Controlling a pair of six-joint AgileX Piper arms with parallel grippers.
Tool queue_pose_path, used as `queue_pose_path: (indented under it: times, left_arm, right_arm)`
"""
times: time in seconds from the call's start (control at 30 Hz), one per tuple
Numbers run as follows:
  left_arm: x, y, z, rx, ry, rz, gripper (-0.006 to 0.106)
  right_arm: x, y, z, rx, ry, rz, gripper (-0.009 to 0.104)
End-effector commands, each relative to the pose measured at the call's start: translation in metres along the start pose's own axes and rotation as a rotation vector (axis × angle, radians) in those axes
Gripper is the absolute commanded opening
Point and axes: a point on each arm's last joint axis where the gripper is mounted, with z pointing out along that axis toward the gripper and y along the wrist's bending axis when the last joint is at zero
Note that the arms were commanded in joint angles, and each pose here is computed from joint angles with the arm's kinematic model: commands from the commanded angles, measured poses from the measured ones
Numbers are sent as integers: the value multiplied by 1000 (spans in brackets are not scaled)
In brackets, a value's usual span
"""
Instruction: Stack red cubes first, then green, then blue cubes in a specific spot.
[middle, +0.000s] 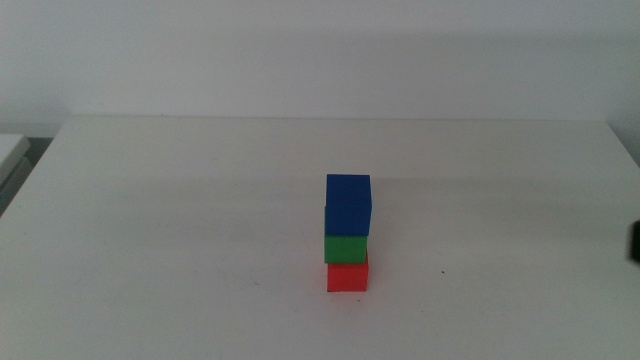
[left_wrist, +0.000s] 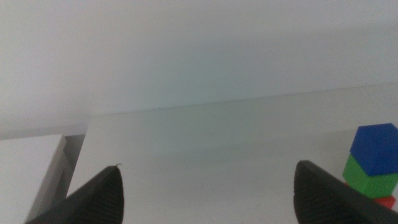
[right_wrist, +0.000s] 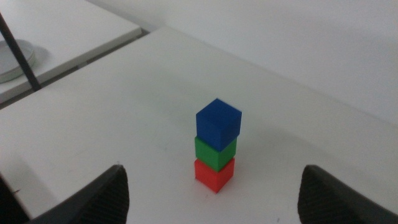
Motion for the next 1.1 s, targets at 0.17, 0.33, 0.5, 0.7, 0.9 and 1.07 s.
queue_pose_path:
  times: [0.17,0.33,0.5,0.7,0.9,1.07]
  left_arm:
    - [44,3,14,-43,-149,-14,94]
    - [78,3,23,-43,-99,-21,94]
    - [97,5,30,-63,-165,-24,94]
    - [127,6,45,-70,-117,-33,94]
    - [149,9,57,-88,-119,-40,94]
    - [163,9,62,-94,-103,-41,94]
  right_arm:
    - [64,-5,39,44,3,97,90]
    - [96,-25,56,199,-124,232,90]
    - [129,-41,45,400,-202,321,90]
    - [166,-41,29,561,-281,349,90]
    - [197,-36,30,590,-337,339,90]
    - [205,-37,34,589,-314,346,90]
